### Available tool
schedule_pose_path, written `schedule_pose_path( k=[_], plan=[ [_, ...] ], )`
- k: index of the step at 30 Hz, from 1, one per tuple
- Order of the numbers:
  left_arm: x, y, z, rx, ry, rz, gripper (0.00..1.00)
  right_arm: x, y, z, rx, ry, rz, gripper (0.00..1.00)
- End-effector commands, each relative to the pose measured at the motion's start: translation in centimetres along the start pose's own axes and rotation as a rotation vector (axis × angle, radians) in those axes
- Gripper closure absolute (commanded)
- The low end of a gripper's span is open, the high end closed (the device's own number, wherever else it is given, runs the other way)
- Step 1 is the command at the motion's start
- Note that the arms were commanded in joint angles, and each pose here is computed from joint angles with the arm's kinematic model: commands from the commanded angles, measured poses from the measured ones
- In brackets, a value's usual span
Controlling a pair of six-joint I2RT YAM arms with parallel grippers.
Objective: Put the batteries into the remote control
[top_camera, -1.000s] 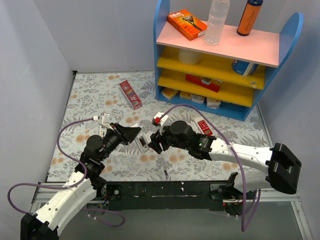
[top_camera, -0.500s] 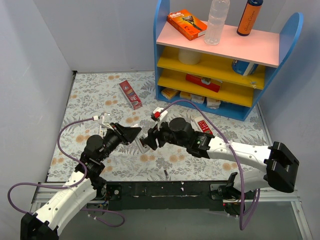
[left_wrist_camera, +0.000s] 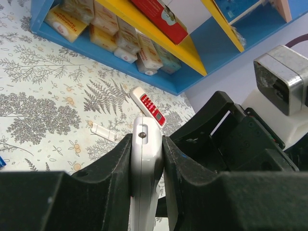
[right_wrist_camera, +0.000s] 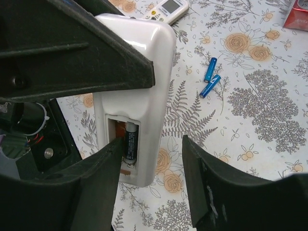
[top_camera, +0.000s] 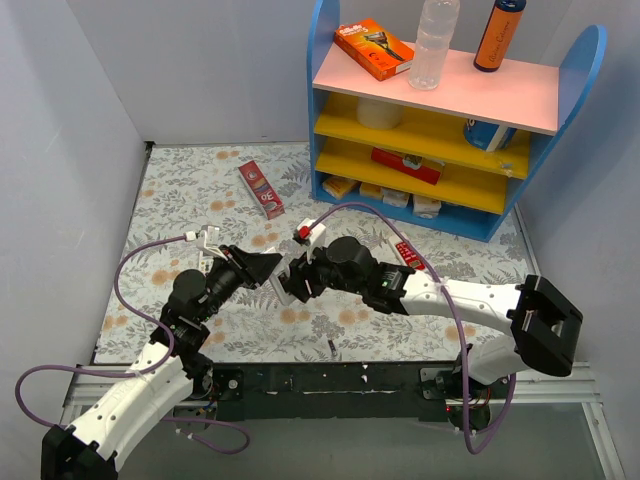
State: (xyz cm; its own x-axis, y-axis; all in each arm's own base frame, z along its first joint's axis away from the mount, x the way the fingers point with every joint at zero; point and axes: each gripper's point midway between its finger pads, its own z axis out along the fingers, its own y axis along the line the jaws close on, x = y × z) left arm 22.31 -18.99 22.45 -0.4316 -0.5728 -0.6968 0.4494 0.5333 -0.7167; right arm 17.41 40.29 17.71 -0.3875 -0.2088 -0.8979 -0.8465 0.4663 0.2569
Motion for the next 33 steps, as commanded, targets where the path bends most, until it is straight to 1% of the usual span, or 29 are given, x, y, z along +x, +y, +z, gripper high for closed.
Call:
schedule_pose_path(
  k=[1, 2, 4, 5, 7, 8, 10, 11, 13, 14, 16, 17, 18, 20, 21, 25, 26, 28, 29, 33],
  plan=[
    [-1.3, -1.6, 0.1, 0.044, -0.034, -0.01, 1.0, -1.3, -0.7, 0.9, 0.063, -0.026, -0.005, 0.44],
    [-1.3, -1.6, 0.1, 0.041, -0.03, -0.009, 1.0, -1.1, -1.1, 0.9, 0.081, -0.023, -0.004, 0.51],
    [-1.2, -1.4, 0.1, 0.032, -0.026, -0.011, 1.0, -0.9, -1.6, 1.1, 0.107, -0.02, -0.003, 0.6],
    [-1.2, -1.4, 0.2, 0.029, -0.028, -0.008, 1.0, -0.9, -1.6, 1.0, 0.111, -0.02, -0.003, 0.73],
    [-1.1, -1.2, 0.2, 0.021, -0.025, -0.009, 1.0, -1.1, -1.6, 1.1, 0.109, -0.026, -0.003, 0.83],
    [-1.1, -1.2, 0.1, 0.021, -0.023, -0.01, 1.0, -1.1, -1.6, 1.1, 0.108, -0.024, -0.003, 0.85],
    [-0.9, -0.9, 0.2, 0.01, -0.019, -0.01, 1.0, -1.3, -1.3, 1.2, 0.097, -0.023, -0.003, 0.85],
    [-0.9, -0.7, 0.2, 0.004, -0.019, -0.009, 1.0, -1.4, -1.2, 1.1, 0.092, -0.026, -0.003, 0.82],
    [-0.7, -0.3, 0.2, -0.012, -0.014, -0.01, 1.0, -1.5, -0.7, 1.0, 0.067, -0.022, -0.004, 0.73],
    [-0.9, -0.2, 0.3, -0.024, -0.022, -0.011, 1.0, -1.6, -0.5, 0.8, 0.058, -0.02, -0.005, 0.61],
    [-0.8, 0.4, 0.2, -0.053, -0.021, -0.011, 1.0, -1.8, 0.0, 0.0, 0.036, -0.013, -0.003, 0.5],
    [-1.0, 0.9, 0.2, -0.078, -0.032, -0.009, 1.0, -1.8, 0.1, -0.4, 0.033, -0.008, -0.003, 0.42],
    [-1.0, 1.2, 0.2, -0.095, -0.036, -0.008, 1.0, -2.3, 0.3, -1.2, 0.03, -0.02, -0.002, 0.39],
    [-1.0, 1.9, 0.0, -0.132, -0.039, -0.008, 1.0, -1.0, -0.3, -2.2, 0.056, 0.025, 0.008, 0.36],
    [-1.1, 2.4, 0.0, -0.156, -0.052, -0.008, 1.0, -1.1, -0.2, -3.0, 0.059, 0.022, 0.016, 0.36],
    [-1.3, 3.3, -0.4, -0.197, -0.077, -0.023, 1.0, 3.4, -1.9, -5.1, 0.147, 0.169, 0.057, 0.35],
    [-1.3, 3.3, -0.5, -0.199, -0.08, -0.023, 1.0, 5.2, -2.2, -5.9, 0.167, 0.24, 0.073, 0.36],
    [-1.3, 3.6, -0.5, -0.217, -0.082, -0.024, 1.0, 7.8, -2.1, -6.7, 0.167, 0.326, 0.124, 0.37],
    [-1.4, 3.6, -0.6, -0.217, -0.087, -0.024, 1.0, 9.6, -2.2, -7.4, 0.178, 0.388, 0.142, 0.39],
    [-1.8, 3.7, -0.8, -0.225, -0.109, -0.022, 1.0, 14.5, -1.8, -8.8, 0.199, 0.536, 0.194, 0.44]
  ],
)
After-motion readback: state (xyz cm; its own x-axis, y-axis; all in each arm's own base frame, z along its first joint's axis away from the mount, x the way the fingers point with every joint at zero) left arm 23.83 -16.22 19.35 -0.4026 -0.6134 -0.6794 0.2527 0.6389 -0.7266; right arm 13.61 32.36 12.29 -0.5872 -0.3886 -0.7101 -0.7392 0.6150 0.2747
